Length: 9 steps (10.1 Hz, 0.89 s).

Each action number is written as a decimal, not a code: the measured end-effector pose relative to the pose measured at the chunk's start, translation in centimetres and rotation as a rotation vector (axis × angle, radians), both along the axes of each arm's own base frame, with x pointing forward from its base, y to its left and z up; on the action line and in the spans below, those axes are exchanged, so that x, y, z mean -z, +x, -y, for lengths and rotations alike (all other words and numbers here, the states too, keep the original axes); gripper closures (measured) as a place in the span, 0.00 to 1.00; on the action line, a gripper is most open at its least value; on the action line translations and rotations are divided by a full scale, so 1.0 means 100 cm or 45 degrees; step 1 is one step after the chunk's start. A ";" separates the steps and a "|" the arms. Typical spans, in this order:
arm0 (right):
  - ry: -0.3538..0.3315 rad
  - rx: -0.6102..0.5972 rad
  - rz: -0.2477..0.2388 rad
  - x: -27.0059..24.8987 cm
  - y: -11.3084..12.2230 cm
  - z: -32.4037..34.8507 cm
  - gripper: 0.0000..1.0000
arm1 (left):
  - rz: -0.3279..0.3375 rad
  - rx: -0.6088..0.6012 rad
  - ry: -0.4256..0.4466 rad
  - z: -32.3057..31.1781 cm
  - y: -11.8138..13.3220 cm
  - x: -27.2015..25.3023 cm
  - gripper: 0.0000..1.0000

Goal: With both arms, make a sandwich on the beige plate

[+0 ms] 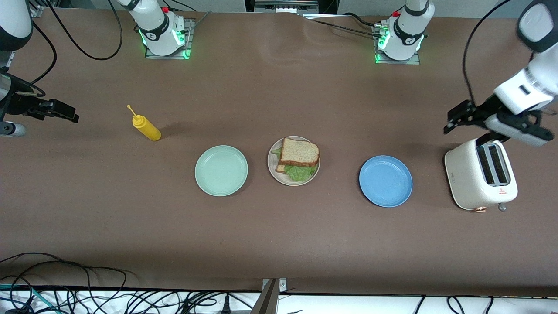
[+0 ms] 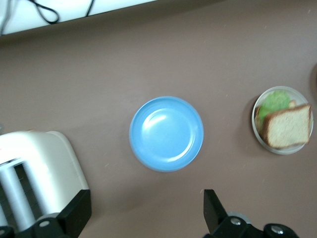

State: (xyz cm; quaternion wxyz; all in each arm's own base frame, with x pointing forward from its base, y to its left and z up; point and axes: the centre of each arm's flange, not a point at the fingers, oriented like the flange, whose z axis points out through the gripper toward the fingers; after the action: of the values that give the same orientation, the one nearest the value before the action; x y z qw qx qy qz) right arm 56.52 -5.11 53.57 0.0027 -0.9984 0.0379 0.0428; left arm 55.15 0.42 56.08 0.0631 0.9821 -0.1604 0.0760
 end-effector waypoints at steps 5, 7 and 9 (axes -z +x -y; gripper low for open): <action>-0.002 0.026 -0.004 0.000 -0.002 0.012 0.00 | -0.116 0.013 0.248 -0.016 -0.028 -0.100 0.00; -0.002 0.025 -0.004 0.000 -0.002 0.012 0.00 | -0.140 -0.030 0.313 0.003 -0.033 -0.110 0.00; -0.002 0.025 0.000 -0.002 -0.001 0.012 0.00 | -0.150 -0.116 0.315 0.014 -0.032 -0.107 0.00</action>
State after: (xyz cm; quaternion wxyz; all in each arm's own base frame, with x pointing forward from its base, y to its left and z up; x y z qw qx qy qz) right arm 56.38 -6.28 53.73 0.0023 -0.9979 0.0477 0.0428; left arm 51.95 -0.97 66.80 -0.0527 0.9914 -0.1200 0.0004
